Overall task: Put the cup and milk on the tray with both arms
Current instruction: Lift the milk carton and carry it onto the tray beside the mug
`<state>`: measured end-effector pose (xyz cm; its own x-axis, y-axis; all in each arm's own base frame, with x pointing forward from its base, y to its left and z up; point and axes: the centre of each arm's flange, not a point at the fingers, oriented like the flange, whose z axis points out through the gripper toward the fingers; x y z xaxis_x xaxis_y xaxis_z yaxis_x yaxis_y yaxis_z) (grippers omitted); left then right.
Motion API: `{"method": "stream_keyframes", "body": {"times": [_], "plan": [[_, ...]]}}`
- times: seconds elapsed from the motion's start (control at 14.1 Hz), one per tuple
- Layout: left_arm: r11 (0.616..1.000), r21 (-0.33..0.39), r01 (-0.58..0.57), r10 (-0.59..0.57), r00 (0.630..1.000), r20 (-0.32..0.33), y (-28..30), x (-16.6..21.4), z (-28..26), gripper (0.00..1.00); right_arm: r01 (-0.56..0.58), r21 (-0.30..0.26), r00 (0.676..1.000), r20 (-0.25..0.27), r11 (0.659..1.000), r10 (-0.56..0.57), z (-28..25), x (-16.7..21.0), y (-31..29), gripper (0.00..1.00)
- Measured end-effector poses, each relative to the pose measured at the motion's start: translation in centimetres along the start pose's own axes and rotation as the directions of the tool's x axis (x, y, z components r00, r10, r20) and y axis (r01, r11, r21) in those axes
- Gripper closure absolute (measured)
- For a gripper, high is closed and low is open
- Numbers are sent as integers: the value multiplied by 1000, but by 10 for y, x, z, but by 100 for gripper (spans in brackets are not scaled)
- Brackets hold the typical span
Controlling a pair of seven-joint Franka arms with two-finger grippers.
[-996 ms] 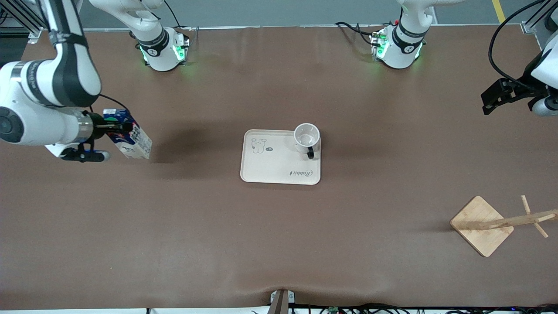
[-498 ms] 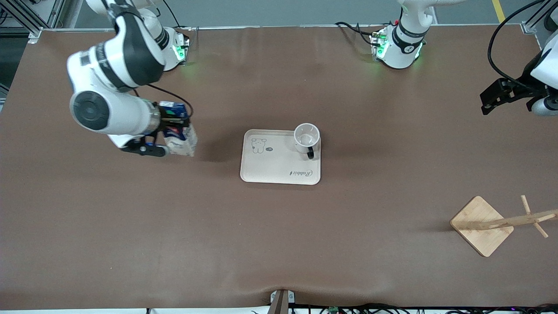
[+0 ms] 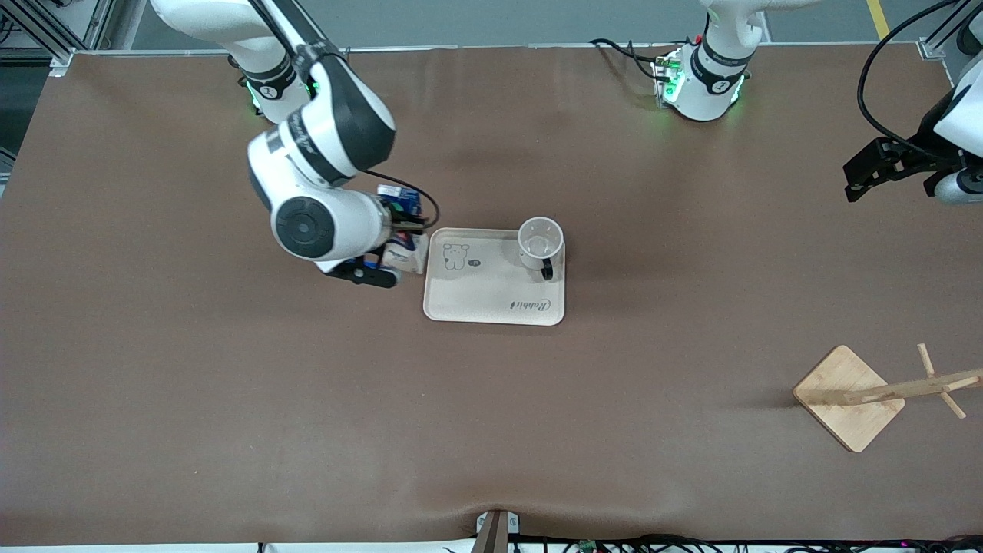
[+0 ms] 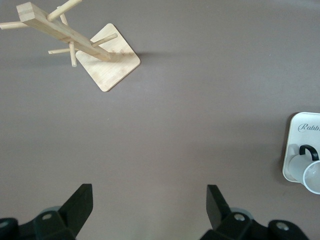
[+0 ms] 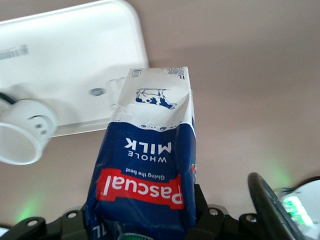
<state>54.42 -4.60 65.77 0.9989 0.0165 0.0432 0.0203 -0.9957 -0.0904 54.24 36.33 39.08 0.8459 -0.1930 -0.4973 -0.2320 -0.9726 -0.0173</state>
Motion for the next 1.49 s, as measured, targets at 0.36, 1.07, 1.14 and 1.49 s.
{"method": "stream_keyframes", "body": {"times": [0.36,1.07,1.14,1.49], "plan": [[1000,0,0,0,1000,0,0,0,0,0,4,59,1000,20,998,-5,37,9,-70,29],[1000,0,-1,1,1000,6,0,0,3,0,51,52,998,30,997,-52,62,25,-79,29],[1000,0,-1,1,1000,6,0,0,3,0,71,33,997,16,997,-71,63,29,-76,29],[1000,0,-3,3,1000,7,0,0,3,0,118,-20,993,-8,993,-118,64,41,-63,29]]}}
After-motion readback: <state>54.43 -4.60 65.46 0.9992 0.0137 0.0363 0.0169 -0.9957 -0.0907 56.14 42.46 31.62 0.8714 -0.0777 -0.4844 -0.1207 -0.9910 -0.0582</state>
